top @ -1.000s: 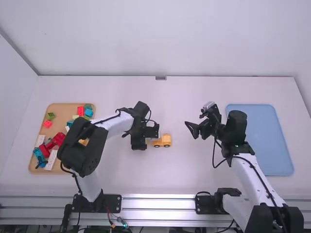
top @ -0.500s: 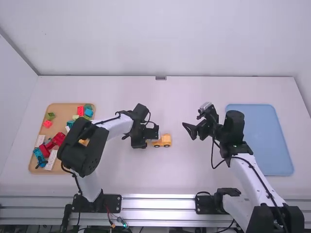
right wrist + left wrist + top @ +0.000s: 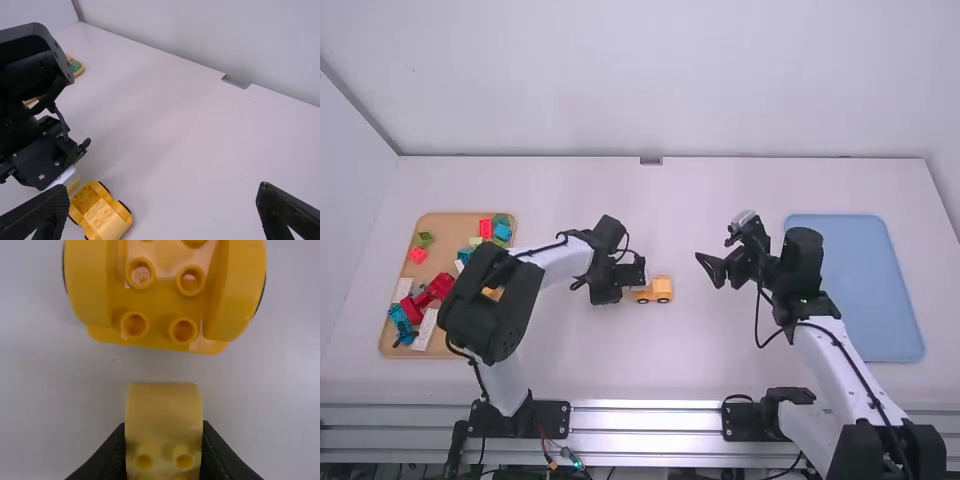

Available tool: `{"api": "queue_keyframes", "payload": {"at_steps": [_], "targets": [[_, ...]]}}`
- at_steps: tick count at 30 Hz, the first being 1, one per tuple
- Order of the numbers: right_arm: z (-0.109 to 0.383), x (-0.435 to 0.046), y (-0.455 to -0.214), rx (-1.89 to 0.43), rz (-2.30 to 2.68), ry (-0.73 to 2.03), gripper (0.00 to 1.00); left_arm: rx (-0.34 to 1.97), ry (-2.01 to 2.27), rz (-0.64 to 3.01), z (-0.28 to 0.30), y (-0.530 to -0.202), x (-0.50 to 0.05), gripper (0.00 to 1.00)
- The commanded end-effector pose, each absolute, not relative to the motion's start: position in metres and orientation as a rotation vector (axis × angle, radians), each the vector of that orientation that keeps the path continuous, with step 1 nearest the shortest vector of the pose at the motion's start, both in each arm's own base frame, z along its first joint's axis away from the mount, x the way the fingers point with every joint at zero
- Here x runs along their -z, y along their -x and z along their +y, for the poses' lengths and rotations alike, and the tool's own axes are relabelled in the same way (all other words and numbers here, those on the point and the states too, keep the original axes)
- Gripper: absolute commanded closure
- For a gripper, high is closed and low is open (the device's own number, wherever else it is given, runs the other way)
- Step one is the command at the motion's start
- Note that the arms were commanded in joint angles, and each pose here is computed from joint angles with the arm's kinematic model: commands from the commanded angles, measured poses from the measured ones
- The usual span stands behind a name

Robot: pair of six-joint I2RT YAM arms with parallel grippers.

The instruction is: Assemble lego blocks to make yellow taxi

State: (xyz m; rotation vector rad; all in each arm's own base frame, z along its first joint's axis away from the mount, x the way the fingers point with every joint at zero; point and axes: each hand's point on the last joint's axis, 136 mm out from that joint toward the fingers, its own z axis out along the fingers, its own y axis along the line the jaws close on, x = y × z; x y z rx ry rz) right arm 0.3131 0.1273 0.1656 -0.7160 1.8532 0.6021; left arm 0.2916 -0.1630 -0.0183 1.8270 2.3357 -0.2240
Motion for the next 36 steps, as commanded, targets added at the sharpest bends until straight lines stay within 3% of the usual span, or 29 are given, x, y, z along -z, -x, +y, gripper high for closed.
{"api": "queue_keyframes", "payload": {"at_steps": [1,3,4,7,11,17,21,28,36], "targets": [[0.128,-0.165,-0.311,-0.613,1.85,0.719,0.02,0.248,-1.701,2.466,-0.159,-0.287,0.023,0.8],[0.129,-0.166,-0.311,-0.613,1.847,0.72,0.02,0.227,-1.587,2.527,-0.159,-0.294,0.022,0.82],[0.129,-0.166,-0.311,-0.612,1.845,0.721,0.02,0.213,-1.461,2.594,-0.158,-0.299,0.021,0.92],[0.129,-0.168,-0.312,-0.606,1.834,0.721,0.02,0.154,-1.187,2.726,-0.153,-0.309,0.02,0.9],[0.129,-0.169,-0.313,-0.603,1.827,0.723,0.02,0.074,-0.838,2.837,-0.143,-0.319,0.02,0.98],[0.129,-0.169,-0.313,-0.603,1.827,0.723,0.02,-0.047,0.085,2.89,-0.12,-0.336,0.017,0.98],[0.129,-0.169,-0.313,-0.604,1.826,0.723,0.02,0.007,0.574,2.832,-0.119,-0.336,0.017,0.98],[0.129,-0.169,-0.313,-0.604,1.828,0.723,0.02,0.306,1.735,2.526,-0.148,-0.32,0.019,0.98],[0.129,-0.169,-0.313,-0.617,1.839,0.706,0.02,0.335,2.253,2.16,-0.152,-0.318,0.019,0.97]]}}
